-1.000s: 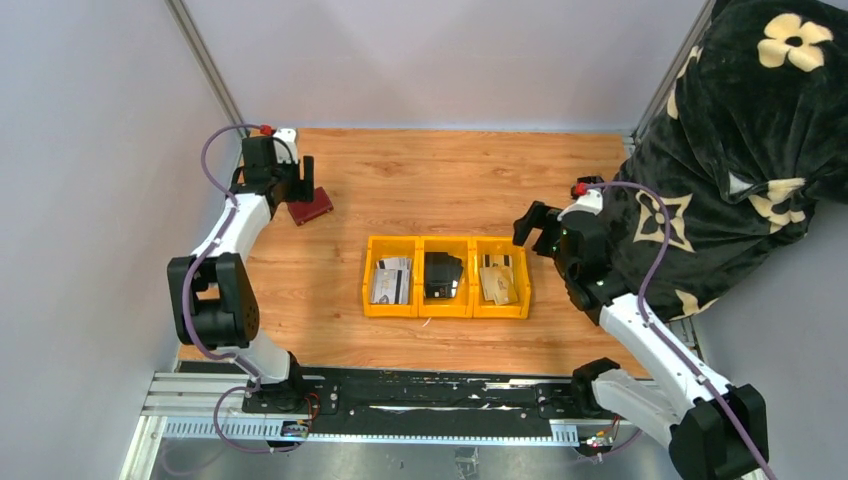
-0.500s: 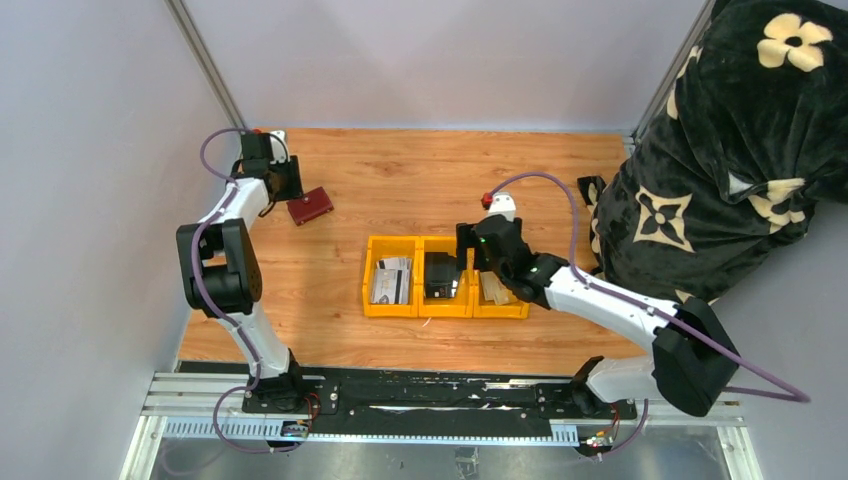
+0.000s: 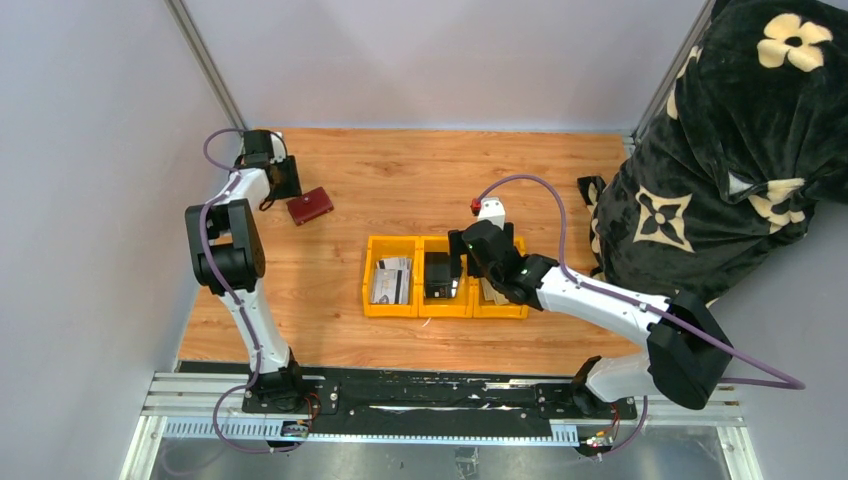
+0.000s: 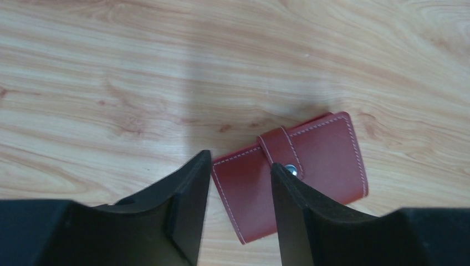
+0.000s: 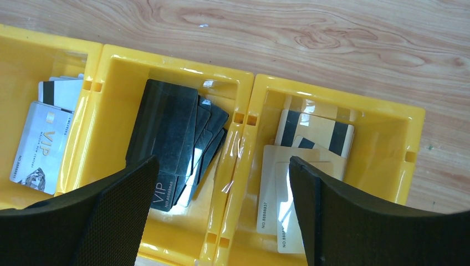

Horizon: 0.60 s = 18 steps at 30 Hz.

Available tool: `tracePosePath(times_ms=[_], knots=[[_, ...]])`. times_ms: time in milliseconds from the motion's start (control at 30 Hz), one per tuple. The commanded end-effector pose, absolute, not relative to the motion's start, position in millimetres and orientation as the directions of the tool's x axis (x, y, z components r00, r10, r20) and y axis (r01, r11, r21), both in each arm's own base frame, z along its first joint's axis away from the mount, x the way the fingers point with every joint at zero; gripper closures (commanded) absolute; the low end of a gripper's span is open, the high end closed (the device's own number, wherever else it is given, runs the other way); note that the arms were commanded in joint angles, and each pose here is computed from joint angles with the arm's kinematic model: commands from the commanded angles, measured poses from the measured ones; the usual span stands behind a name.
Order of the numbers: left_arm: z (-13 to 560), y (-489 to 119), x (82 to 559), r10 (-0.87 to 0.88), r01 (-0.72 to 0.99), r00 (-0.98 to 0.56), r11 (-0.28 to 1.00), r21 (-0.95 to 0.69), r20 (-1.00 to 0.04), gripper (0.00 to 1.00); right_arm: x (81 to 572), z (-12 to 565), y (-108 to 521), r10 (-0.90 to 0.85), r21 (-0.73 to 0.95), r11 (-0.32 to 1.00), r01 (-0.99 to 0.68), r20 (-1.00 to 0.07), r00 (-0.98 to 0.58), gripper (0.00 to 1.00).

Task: Take the credit cards out of the card holder
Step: Pick up the card holder from the center of the board.

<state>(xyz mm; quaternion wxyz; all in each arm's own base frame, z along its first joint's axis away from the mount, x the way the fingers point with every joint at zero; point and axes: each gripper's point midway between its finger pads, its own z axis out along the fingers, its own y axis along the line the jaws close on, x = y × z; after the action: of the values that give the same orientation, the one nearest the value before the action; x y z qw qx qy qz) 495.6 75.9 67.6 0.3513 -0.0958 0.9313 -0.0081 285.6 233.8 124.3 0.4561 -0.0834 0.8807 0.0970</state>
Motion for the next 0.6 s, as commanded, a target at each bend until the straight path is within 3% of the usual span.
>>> tracePosePath(times_ms=[0,100,233,467,567], knots=[[54.6,95.0,493.8,-0.181,-0.214,-0.764,0.977,-0.022,-0.619,0.45,278.8,126.7,231.4,-0.059,0.082,0.973,-0.216,-0.816,-0.575,0.1],[48.6,96.8,491.9,-0.186,-0.219,-0.773,0.975,-0.02,-0.606,0.37,275.9,122.6,230.0,-0.06,0.076,0.975,-0.208,-0.813,-0.578,0.09],[44.1,94.6,493.7,-0.201,-0.221,-0.776,0.974,-0.04,-0.598,0.35,274.0,118.1,230.1,-0.062,0.075,0.976,-0.206,-0.807,-0.587,0.1],[32.2,84.8,493.2,-0.255,-0.219,-0.794,0.967,-0.131,-0.552,0.51,269.5,120.0,222.0,-0.057,0.068,0.98,-0.188,-0.805,-0.59,0.1],[30.2,77.5,489.4,-0.257,-0.202,-0.804,0.966,-0.16,-0.537,0.51,266.0,119.5,217.9,-0.056,0.069,0.98,-0.186,-0.803,-0.594,0.1]])
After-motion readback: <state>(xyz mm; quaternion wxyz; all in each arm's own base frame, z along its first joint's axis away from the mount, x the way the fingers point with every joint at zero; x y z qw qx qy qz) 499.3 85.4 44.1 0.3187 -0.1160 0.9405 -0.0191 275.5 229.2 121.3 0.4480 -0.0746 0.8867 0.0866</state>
